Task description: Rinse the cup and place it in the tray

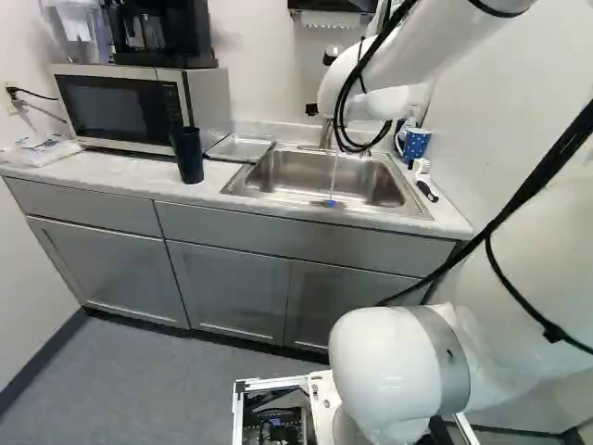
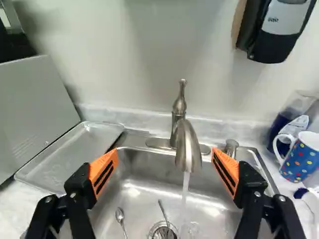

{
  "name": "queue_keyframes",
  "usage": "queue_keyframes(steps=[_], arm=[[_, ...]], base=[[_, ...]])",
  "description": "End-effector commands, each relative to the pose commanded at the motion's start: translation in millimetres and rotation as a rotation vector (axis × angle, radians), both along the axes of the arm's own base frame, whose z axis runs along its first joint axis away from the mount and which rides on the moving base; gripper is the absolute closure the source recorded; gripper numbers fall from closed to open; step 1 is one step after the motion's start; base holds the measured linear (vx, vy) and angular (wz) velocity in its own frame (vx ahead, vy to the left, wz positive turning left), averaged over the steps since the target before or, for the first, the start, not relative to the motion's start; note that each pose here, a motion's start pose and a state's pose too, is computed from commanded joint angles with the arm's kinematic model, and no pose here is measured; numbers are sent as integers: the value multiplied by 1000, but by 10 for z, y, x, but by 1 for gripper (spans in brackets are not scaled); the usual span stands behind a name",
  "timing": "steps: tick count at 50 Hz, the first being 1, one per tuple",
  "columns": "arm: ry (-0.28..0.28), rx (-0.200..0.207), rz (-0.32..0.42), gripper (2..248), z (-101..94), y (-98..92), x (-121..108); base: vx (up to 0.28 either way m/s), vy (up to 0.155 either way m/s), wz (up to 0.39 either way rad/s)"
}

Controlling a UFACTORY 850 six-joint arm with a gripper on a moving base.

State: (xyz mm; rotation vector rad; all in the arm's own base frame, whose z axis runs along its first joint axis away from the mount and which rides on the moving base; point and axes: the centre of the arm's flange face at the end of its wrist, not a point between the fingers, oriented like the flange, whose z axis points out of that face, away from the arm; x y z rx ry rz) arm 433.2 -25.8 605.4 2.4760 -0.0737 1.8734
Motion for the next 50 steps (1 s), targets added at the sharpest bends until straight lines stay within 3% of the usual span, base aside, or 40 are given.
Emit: queue_keyframes(steps=[50], arm=[[510, 30, 0, 3, -392, 14, -230]], base=[[0, 0, 0]])
